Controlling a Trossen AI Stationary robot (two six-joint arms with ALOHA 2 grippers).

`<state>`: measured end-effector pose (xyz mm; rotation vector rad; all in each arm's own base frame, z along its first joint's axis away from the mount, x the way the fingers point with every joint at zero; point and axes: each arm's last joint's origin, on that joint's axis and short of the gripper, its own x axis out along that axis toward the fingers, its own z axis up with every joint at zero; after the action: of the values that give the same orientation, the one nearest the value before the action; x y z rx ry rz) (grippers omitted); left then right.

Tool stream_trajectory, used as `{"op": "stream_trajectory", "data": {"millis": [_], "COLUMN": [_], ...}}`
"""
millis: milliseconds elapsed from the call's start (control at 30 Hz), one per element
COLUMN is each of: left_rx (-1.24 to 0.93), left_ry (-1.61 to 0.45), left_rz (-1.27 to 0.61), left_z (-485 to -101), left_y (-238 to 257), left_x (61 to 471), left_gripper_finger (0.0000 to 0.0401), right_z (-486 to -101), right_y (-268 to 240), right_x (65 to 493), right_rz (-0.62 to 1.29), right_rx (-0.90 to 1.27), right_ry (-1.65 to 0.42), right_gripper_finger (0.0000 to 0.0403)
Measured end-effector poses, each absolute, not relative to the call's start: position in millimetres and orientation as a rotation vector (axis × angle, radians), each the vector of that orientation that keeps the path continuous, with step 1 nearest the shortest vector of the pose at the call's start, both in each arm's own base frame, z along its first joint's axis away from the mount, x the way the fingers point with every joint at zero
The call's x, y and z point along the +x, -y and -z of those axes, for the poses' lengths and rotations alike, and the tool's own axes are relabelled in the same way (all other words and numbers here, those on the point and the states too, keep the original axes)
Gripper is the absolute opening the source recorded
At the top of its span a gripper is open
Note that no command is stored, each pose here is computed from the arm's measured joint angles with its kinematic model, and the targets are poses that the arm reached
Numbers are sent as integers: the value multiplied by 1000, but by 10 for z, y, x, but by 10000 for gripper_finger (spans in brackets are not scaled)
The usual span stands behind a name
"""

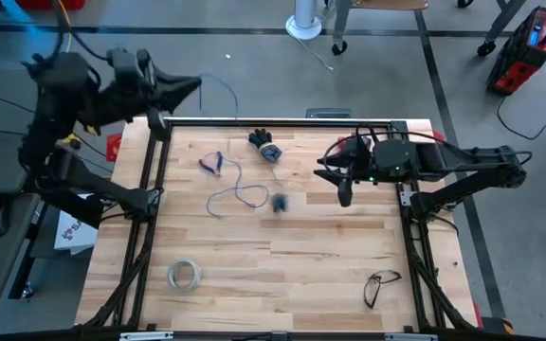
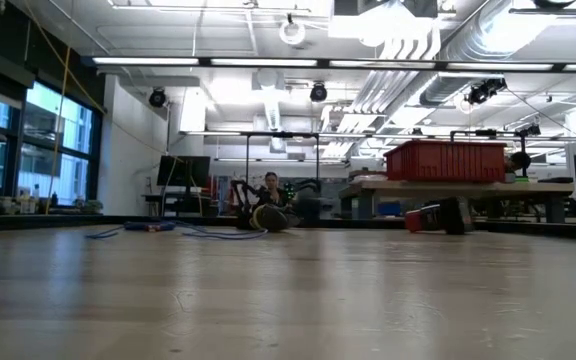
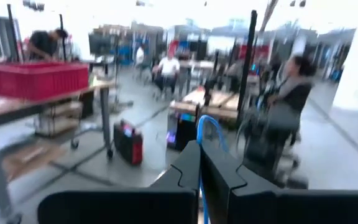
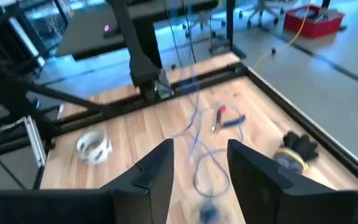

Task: Coil cords
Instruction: Uncoil the blue wire from the black spool

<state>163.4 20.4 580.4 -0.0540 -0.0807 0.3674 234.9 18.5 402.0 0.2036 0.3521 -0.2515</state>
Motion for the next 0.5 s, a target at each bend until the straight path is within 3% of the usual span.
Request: {"op": "stream_trajectory", "data": {"millis": [267,500], "left_rx": [-12,-109], "left_ry": [150,212], "left_rz": [-305,-231], "left_z": [-6096,-6123], "left_y": [-194,-190], "left_x": [1789,1988], "left_gripper_finger": [0,0], "right_z": [-3868,-3676], "right_y": [-279,-399], "right_x": [2378,2592], "right_rz": [236,226], "right_rx": [230,196], "right_ry": [-481,-558], "right_gripper_finger": [144,144]}}
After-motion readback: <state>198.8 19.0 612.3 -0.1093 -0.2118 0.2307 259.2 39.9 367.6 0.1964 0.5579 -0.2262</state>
